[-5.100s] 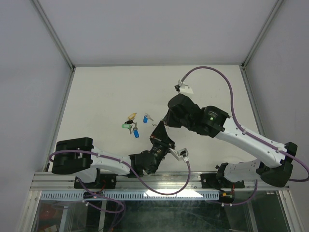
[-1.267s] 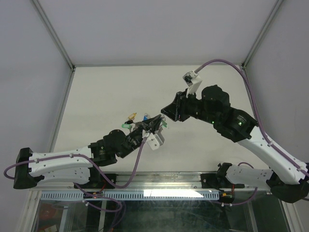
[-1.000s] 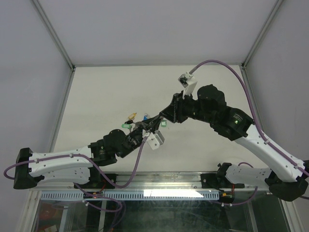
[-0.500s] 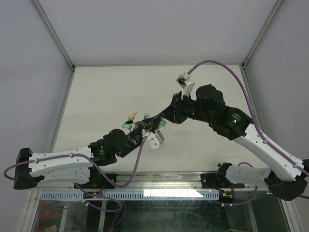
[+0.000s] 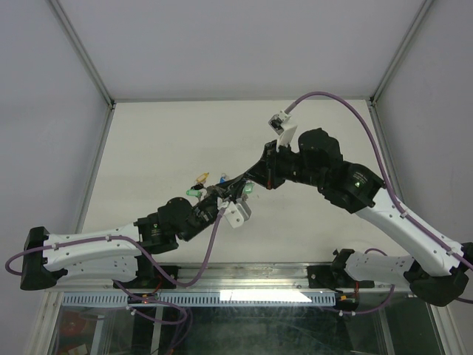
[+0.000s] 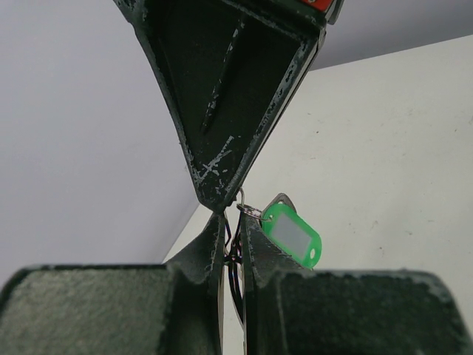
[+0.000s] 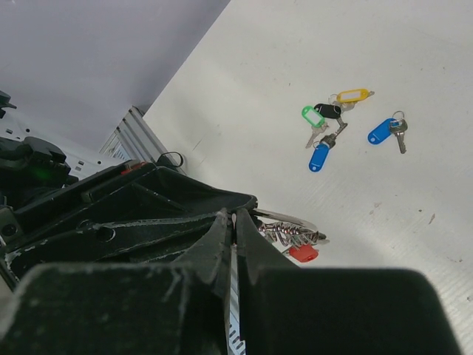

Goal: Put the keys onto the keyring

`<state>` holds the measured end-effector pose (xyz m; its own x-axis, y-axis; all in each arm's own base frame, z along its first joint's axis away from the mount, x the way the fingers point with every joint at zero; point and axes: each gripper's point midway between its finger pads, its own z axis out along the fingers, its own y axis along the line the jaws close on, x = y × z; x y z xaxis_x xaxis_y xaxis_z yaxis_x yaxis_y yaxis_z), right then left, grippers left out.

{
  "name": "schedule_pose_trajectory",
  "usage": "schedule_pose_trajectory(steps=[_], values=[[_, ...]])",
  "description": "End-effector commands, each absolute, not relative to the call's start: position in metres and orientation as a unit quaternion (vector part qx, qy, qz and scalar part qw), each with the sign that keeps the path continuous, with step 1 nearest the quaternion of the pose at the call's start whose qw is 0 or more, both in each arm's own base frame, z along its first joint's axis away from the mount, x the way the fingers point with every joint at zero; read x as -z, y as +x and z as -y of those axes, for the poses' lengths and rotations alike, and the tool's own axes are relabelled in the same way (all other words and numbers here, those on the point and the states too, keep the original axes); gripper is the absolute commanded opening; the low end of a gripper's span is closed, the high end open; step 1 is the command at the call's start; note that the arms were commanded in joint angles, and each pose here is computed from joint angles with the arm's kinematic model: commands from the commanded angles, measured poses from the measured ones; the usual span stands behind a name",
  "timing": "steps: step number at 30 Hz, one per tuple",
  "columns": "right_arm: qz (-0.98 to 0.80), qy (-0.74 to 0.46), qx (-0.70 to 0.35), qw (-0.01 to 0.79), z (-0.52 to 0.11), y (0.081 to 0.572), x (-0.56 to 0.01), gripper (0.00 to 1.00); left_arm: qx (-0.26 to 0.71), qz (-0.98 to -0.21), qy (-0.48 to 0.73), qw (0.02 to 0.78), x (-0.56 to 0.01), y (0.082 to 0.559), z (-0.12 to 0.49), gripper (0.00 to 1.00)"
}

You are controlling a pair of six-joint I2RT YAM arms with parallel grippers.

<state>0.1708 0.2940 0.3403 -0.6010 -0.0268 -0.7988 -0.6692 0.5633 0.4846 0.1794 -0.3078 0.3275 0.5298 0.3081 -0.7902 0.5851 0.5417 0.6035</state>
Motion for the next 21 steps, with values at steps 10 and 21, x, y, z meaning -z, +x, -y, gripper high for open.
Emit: schedule_pose_trajectory(steps=[10, 21], values=[[-0.760, -0.159, -0.403, 0.486, -0.270, 0.190, -0.403, 0.00, 0.126, -0.464, 0.404, 0.778, -0.376, 0.181, 0.296, 0.34], [-0.751, -0.151, -0.392, 0.510, -0.261, 0.193, -0.419, 0.00, 0.115, -0.476, 0.387, 0.781, -0.375, 0.189, 0.291, 0.37]])
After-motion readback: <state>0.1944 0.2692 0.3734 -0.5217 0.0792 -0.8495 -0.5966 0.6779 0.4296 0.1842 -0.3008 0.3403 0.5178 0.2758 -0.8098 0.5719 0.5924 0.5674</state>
